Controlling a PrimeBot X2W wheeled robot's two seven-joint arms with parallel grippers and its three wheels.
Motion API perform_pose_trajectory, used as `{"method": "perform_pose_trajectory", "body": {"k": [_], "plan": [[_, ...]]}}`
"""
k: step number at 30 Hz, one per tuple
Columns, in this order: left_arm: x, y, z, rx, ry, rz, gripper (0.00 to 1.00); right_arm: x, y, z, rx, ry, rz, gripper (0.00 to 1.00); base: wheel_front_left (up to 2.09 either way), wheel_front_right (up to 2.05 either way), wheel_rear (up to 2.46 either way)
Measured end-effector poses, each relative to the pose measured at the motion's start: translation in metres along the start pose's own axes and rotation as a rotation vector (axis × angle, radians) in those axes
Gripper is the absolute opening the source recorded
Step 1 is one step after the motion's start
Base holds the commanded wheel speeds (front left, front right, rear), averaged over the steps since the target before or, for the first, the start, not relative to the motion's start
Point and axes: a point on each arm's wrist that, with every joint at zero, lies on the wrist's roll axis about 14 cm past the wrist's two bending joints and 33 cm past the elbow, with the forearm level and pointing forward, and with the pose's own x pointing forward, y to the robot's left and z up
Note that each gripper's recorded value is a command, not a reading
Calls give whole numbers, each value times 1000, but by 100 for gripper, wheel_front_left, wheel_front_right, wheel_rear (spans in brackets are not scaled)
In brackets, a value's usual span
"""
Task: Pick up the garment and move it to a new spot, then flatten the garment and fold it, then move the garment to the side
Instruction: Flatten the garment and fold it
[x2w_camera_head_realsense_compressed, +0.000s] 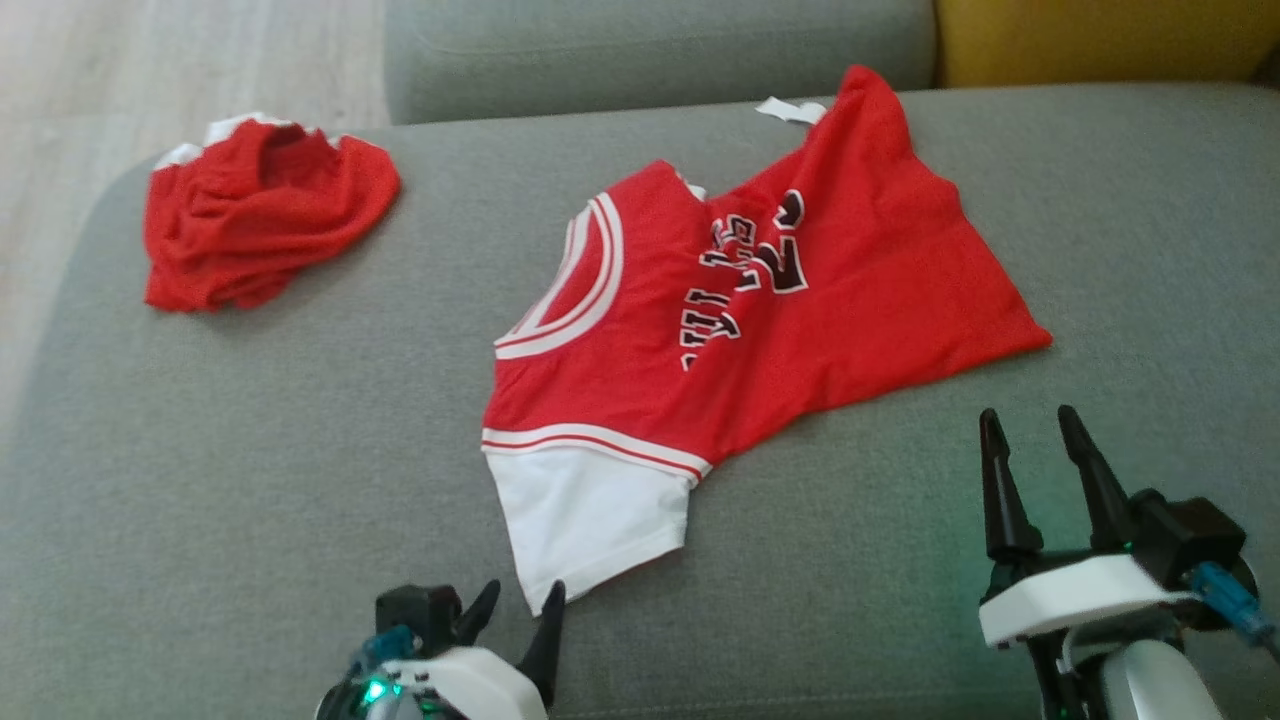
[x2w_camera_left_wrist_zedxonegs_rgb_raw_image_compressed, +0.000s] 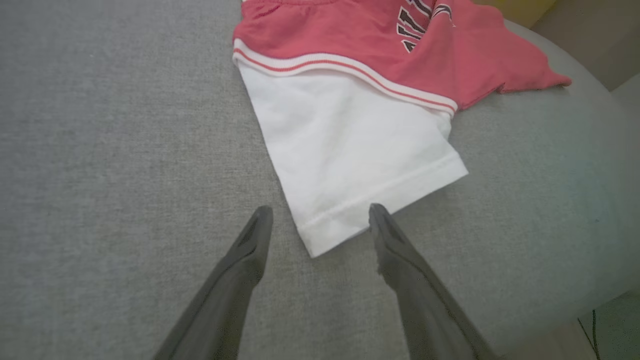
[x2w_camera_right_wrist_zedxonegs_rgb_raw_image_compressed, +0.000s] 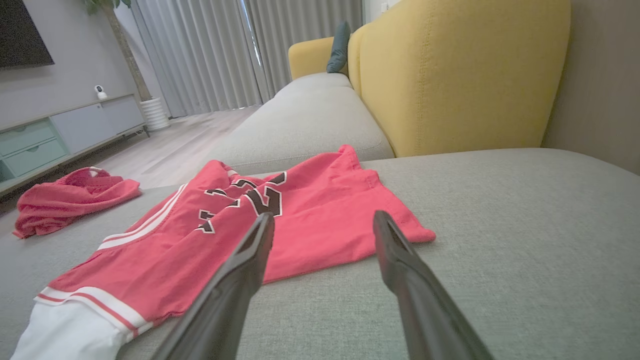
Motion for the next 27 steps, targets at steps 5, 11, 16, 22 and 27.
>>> {"method": "perform_pose_trajectory", "body": {"k": [5, 11, 16, 22, 27], "plan": [[13, 2, -8, -49, 61, 17, 100, 2, -10, -1, 0, 4, -31, 100, 0, 0, 0], [24, -8, -18, -45, 123, -19, 75, 1, -24, -5, 0, 15, -72, 100, 0, 0, 0], [26, -15, -10, -48, 85, -37, 0, -1, -29, -4, 1, 13, -89, 100, 0, 0, 0], [20, 0, 28, -68, -89, 28, 0, -6, -62, -14, -3, 57, -187, 100, 0, 0, 0], [5, 28, 62, -100, -226, 125, 0, 5, -68, -20, -36, 114, -200, 100, 0, 0, 0]]}}
